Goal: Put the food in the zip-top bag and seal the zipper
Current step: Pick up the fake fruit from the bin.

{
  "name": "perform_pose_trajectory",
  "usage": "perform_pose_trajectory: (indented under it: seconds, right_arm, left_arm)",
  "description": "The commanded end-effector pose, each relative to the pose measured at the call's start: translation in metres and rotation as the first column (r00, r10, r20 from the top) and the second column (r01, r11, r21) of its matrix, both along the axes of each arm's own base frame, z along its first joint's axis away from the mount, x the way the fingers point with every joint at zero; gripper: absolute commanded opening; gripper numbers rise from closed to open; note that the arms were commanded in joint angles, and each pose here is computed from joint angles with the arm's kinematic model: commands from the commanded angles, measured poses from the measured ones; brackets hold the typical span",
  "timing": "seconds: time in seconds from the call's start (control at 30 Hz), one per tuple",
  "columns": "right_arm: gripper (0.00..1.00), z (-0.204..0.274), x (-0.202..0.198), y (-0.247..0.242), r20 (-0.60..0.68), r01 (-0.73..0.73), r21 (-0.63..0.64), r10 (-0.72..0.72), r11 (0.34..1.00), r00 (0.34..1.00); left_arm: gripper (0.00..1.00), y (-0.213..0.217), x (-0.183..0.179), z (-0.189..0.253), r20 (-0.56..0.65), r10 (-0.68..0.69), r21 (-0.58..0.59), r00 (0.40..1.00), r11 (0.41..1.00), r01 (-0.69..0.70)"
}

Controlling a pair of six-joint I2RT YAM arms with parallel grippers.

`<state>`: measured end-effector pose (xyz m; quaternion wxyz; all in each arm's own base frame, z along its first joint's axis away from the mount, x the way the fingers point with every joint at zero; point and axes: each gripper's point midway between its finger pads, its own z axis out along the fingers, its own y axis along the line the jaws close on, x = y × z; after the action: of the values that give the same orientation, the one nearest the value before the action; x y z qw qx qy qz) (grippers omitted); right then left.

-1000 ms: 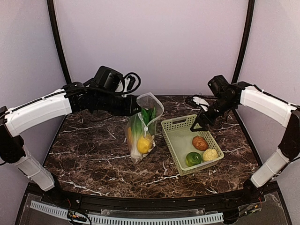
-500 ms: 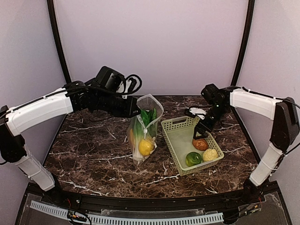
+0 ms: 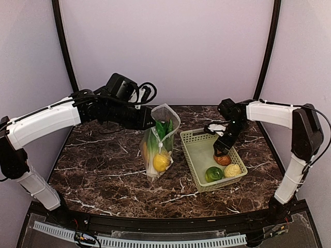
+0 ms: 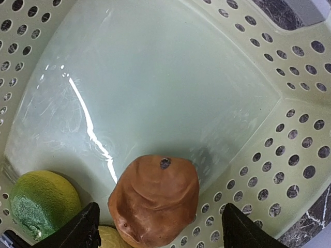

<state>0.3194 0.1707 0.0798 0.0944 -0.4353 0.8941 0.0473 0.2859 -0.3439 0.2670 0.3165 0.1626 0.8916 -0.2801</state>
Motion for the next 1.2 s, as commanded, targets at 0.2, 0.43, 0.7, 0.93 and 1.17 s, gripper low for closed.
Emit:
perform_pose_trajectory:
  seconds: [0.2,0.43,0.7,0.93,1.17]
  right_arm:
    - [0.76,-0.023,-0.018,0.001,-0.070,0.016,-0.050,-0.019,0.999,0.997]
    - [0.72,-0.036,-0.028,0.003,-0.108,0.000,-0.075,-0.008,0.997,0.994]
    - [0.63,-0.038,-0.010,-0.004,-0.053,0.031,-0.146,-0.039,0.989,0.998]
    - [0.53,0.032,0.016,0.031,0.082,0.038,0.063,-0.043,0.997,0.996]
    - [0.52,0.159,0.047,0.088,0.252,-0.050,0.398,-0.057,0.916,0.966]
  left_arm:
    - [0.01,0.002,0.000,-0.004,-0.008,0.002,0.001,1.000,1.000,-0.002]
    - [0.01,0.002,0.000,-0.006,-0.010,0.007,0.004,1.000,1.000,-0.007]
    - [0.01,0.005,-0.001,-0.006,-0.011,0.015,0.004,1.000,1.000,-0.015]
    - [0.01,0.009,-0.001,-0.007,-0.006,0.029,0.003,1.000,1.000,-0.029]
    - [0.01,0.003,0.001,-0.004,-0.009,0.024,-0.013,1.000,1.000,-0.024]
